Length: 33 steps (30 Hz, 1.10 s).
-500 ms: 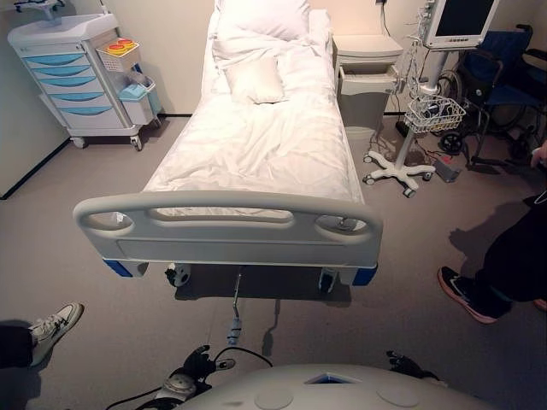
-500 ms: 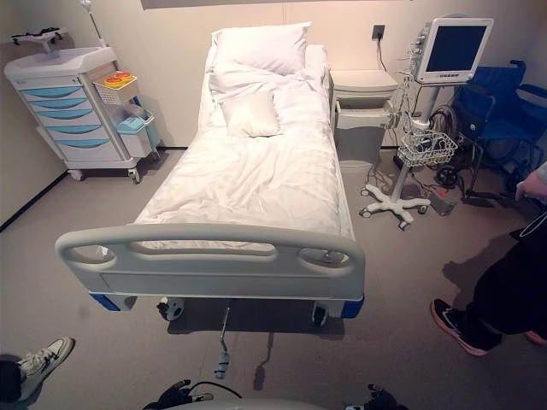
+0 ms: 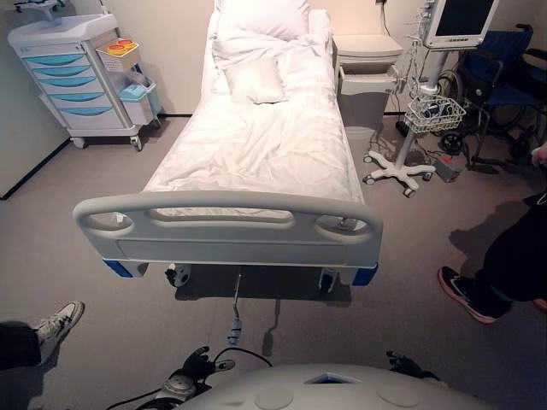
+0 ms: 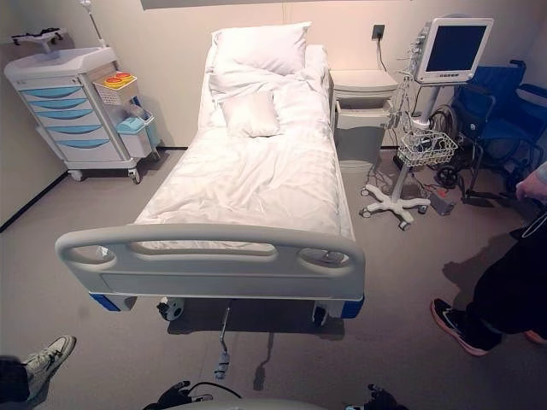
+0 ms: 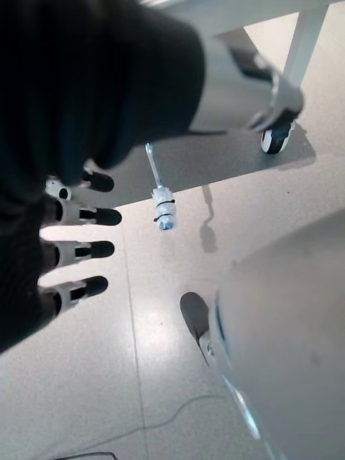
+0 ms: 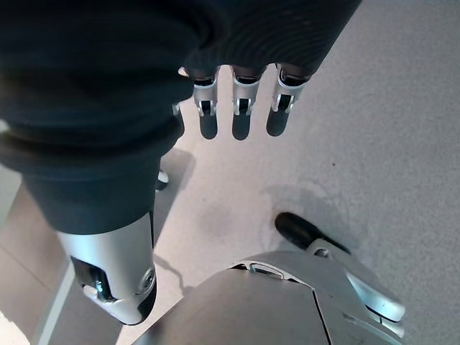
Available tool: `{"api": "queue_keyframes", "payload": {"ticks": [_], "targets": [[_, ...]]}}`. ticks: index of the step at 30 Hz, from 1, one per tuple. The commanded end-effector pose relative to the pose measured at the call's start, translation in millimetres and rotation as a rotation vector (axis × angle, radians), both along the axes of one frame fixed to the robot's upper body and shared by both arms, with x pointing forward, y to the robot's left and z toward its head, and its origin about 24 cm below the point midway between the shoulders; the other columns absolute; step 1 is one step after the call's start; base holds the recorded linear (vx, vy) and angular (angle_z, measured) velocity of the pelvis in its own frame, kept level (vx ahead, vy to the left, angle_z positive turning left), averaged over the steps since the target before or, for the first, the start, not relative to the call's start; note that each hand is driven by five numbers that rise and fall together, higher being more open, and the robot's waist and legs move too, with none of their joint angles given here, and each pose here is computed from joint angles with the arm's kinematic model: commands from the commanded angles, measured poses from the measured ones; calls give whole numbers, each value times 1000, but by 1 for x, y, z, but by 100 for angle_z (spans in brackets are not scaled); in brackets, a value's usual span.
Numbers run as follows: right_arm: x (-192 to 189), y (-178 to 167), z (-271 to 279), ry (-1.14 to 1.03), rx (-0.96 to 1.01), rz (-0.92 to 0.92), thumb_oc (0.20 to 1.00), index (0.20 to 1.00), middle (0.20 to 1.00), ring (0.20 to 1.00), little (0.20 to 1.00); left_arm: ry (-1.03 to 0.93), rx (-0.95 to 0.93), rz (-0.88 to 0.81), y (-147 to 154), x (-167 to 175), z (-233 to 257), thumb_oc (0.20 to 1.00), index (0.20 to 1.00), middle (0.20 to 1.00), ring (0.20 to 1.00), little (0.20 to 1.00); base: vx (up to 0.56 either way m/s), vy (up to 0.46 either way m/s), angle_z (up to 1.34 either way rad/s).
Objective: Raise the hospital bed
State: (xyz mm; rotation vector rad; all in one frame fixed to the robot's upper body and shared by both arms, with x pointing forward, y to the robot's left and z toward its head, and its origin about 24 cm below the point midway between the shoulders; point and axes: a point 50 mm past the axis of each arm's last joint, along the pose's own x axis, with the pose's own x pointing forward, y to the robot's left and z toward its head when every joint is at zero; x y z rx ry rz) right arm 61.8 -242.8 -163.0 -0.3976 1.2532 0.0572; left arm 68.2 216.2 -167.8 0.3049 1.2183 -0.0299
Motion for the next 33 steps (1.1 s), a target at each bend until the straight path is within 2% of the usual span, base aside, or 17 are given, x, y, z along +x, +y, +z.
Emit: {"api": "queue_keyframes", "payload": {"ticks": [1,7,12,15,16,18,19,23,24,27,29,33], "targets": [[35,7,4,-60,-1,46,1000,1000,1000,1000,1000,-69,9,28,6,30,6,1000,1000,1000,1000,1000,0,0,0],[55,3,10,-120,-17,58,1000,1000,1000,1000,1000,-138,16,51,8,49,12,1000,1000,1000,1000,1000,-83,5,-1],[99,3,27,-253,-55,117,1000,1000,1000,1000,1000,-284,31,92,11,91,29,1000,1000,1000,1000,1000,-158,8,-7],[105,3,30,-274,-59,127,1000,1000,1000,1000,1000,-306,32,95,11,97,31,1000,1000,1000,1000,1000,-76,12,-13],[125,7,39,-338,-75,159,1000,1000,1000,1000,1000,-369,38,106,11,116,40,1000,1000,1000,1000,1000,-119,23,-4],[132,7,43,-363,-81,168,1000,1000,1000,1000,1000,-393,37,109,11,123,44,1000,1000,1000,1000,1000,-115,24,-13],[152,11,55,-449,-88,198,1000,1000,1000,1000,1000,-458,47,122,13,140,55,1000,1000,1000,1000,1000,-77,17,-19],[171,14,68,-526,-100,213,1000,1000,1000,1000,1000,-529,54,136,16,160,69,1000,1000,1000,1000,1000,-91,9,-13],[189,17,82,-598,-105,224,1000,1000,1000,1000,1000,-588,67,149,20,177,81,1000,1000,1000,1000,1000,-120,-5,-3],[195,19,87,-625,-115,243,1000,1000,1000,1000,1000,-618,69,152,21,184,88,1000,1000,1000,1000,1000,-58,-6,-6],[220,22,115,-756,-145,299,1000,1000,1000,1000,1000,-762,75,189,30,216,121,1000,1000,1000,1000,1000,-134,-14,-2],[234,24,133,-841,-158,339,1000,1000,1000,1000,1000,-871,73,230,37,236,147,1000,1000,1000,1000,1000,-63,-9,-4]]}}
